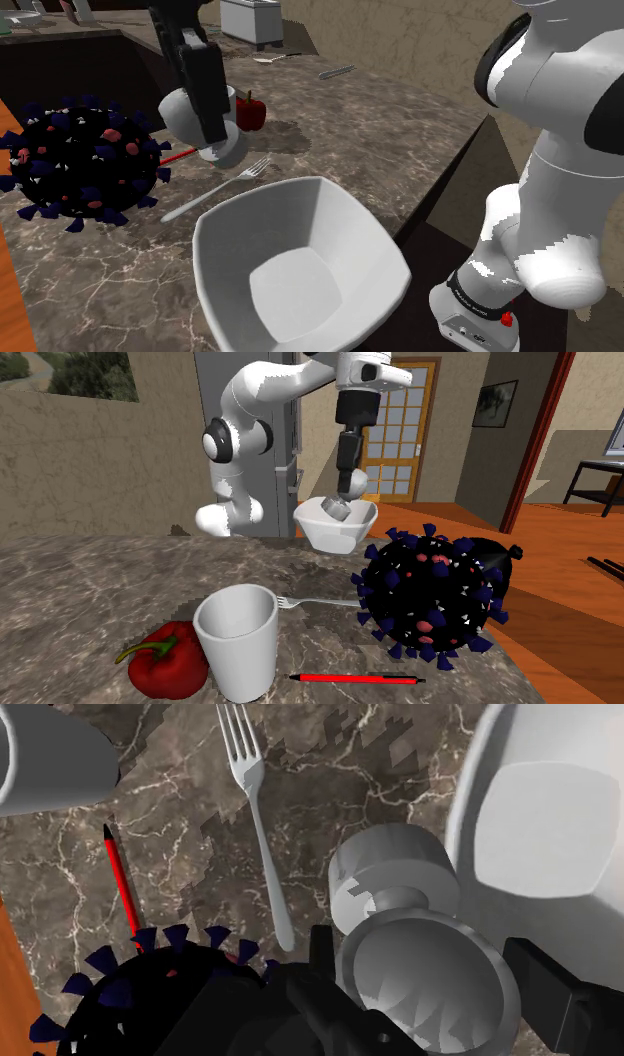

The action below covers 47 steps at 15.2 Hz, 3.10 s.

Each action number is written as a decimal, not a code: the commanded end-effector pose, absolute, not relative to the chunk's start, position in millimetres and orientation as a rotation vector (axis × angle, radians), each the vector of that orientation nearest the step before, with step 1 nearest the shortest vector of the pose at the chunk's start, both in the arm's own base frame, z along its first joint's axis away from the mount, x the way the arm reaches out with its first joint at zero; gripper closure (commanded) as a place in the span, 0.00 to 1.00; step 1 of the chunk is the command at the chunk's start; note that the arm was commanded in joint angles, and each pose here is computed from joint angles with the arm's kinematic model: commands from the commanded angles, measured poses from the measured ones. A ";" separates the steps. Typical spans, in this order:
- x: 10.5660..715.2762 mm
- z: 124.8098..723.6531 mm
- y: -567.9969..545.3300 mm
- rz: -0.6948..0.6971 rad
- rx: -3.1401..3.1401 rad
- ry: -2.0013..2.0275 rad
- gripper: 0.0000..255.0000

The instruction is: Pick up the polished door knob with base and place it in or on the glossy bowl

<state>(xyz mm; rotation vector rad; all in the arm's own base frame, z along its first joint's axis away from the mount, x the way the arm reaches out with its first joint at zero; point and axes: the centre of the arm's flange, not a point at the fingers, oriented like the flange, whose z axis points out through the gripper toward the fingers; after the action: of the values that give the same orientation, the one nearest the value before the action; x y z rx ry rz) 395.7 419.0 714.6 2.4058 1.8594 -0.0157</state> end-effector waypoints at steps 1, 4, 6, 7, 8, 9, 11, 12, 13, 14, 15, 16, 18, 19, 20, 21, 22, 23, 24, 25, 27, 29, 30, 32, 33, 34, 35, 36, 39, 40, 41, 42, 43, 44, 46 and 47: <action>369.2 713.6 418.5 -0.016 2.407 1.857 1.00; 329.6 713.7 418.3 -0.016 2.407 1.857 1.00; 303.2 713.7 418.3 -0.016 2.407 1.857 1.00; 290.0 713.7 418.2 -0.016 2.407 1.857 1.00; 276.8 713.8 418.2 -0.016 2.407 1.857 1.00; 263.6 713.8 418.1 -0.016 2.407 1.857 1.00; 246.5 708.6 418.1 -0.016 2.407 1.857 1.00; 246.5 703.3 418.1 -0.016 2.407 1.857 1.00; 246.5 698.0 418.1 -0.016 2.407 1.857 1.00; 246.5 692.7 418.1 -0.016 2.407 1.857 1.00; 246.5 687.4 418.1 -0.016 2.407 1.857 1.00; 246.5 682.2 418.1 -0.016 2.407 1.857 1.00; 246.5 671.6 418.1 -0.016 2.407 1.857 1.00; 246.5 666.3 418.1 -0.016 2.407 1.857 1.00; 246.5 661.0 418.1 -0.016 2.407 1.857 1.00; 246.5 655.8 418.1 -0.016 2.407 1.857 1.00; 246.5 650.5 418.1 -0.016 2.407 1.857 1.00; 246.5 643.4 418.1 -0.016 2.407 1.857 1.00; 246.5 643.4 418.0 -0.016 2.407 1.857 1.00; 246.5 643.4 418.1 -0.016 2.407 1.857 1.00; 246.5 643.4 418.1 -0.016 2.407 1.857 1.00; 246.5 643.4 418.1 -0.016 2.407 1.857 1.00; 246.5 643.4 418.1 -0.016 2.407 1.857 1.00; 246.5 643.4 418.1 -0.016 2.407 1.857 0.00; 246.5 643.4 418.1 -0.016 2.407 1.857 0.00; 246.5 643.4 418.1 -0.016 2.407 1.857 0.00; 246.5 643.4 418.1 -0.016 2.407 1.857 0.00; 246.5 643.4 418.1 -0.016 2.407 1.857 0.00; 245.1 669.7 420.4 -0.016 2.407 1.857 0.00; 244.4 682.8 421.5 -0.016 2.407 1.857 0.00; 243.8 693.2 422.4 -0.016 2.407 1.857 0.00; 243.8 693.2 422.4 -0.016 2.407 1.857 0.00; 243.8 693.1 422.4 -0.016 2.407 1.857 0.00; 243.8 693.2 422.4 -0.016 2.407 1.857 0.00; 243.8 693.2 422.4 -0.016 2.407 1.857 0.00; 243.8 693.2 422.4 -0.016 2.407 1.857 0.00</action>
<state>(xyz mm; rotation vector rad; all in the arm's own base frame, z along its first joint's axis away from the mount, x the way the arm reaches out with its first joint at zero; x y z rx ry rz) 243.8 422.4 693.1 2.4068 1.8573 -0.0156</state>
